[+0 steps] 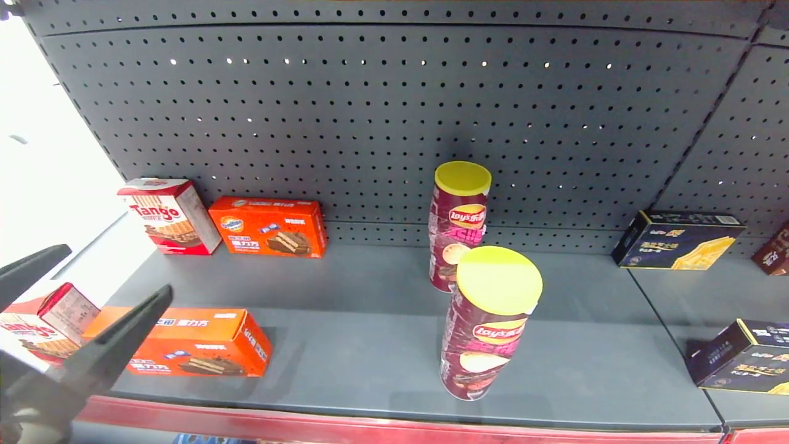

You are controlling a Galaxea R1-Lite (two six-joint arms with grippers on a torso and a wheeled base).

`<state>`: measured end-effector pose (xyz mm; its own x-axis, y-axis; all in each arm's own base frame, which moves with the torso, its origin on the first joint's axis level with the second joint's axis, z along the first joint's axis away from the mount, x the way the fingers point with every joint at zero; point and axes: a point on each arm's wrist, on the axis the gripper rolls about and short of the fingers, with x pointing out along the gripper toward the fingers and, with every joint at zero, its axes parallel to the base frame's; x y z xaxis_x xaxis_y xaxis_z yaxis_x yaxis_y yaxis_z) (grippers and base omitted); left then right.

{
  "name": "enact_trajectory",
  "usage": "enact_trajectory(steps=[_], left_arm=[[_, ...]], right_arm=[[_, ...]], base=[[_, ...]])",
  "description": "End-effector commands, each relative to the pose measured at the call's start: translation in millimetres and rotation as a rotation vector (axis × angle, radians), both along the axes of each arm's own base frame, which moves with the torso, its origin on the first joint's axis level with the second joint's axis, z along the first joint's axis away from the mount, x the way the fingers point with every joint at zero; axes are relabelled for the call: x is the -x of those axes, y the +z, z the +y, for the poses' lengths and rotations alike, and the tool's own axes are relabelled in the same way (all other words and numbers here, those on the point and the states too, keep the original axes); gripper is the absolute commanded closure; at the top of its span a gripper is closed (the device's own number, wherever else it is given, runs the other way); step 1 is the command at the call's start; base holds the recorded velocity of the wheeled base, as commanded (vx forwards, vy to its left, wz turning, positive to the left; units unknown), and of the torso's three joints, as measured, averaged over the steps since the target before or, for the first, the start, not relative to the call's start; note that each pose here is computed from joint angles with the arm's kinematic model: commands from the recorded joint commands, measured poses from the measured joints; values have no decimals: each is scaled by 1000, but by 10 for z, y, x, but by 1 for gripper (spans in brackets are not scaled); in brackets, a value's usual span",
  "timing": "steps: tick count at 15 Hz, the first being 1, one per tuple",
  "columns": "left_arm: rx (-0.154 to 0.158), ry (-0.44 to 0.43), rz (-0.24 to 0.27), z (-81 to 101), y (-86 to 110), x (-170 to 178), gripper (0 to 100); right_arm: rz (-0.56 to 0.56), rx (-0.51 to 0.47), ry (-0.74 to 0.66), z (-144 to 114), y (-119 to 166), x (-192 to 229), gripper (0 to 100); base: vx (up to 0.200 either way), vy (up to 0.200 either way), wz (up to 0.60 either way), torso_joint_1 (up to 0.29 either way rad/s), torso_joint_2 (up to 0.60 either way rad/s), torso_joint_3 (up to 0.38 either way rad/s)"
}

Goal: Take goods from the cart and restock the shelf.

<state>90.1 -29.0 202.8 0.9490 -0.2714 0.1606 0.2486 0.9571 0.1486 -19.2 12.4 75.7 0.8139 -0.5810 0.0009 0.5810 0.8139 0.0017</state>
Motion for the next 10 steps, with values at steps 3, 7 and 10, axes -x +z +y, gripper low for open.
enact_trajectory(steps=[3,7,10], left_arm=[[-7,211,-41,268,-653,776,0],[24,241,33,242,-1007,1047,0],[12,232,115,242,-1124,1064,0]], right_arm=[[1,0,0,0,-2,-1,0],[1,0,0,0,-2,-1,0],[0,1,0,0,2,0,0]], base=[[0,0,0,0,0,0],[0,0,0,0,0,0],[0,0,0,0,0,0]])
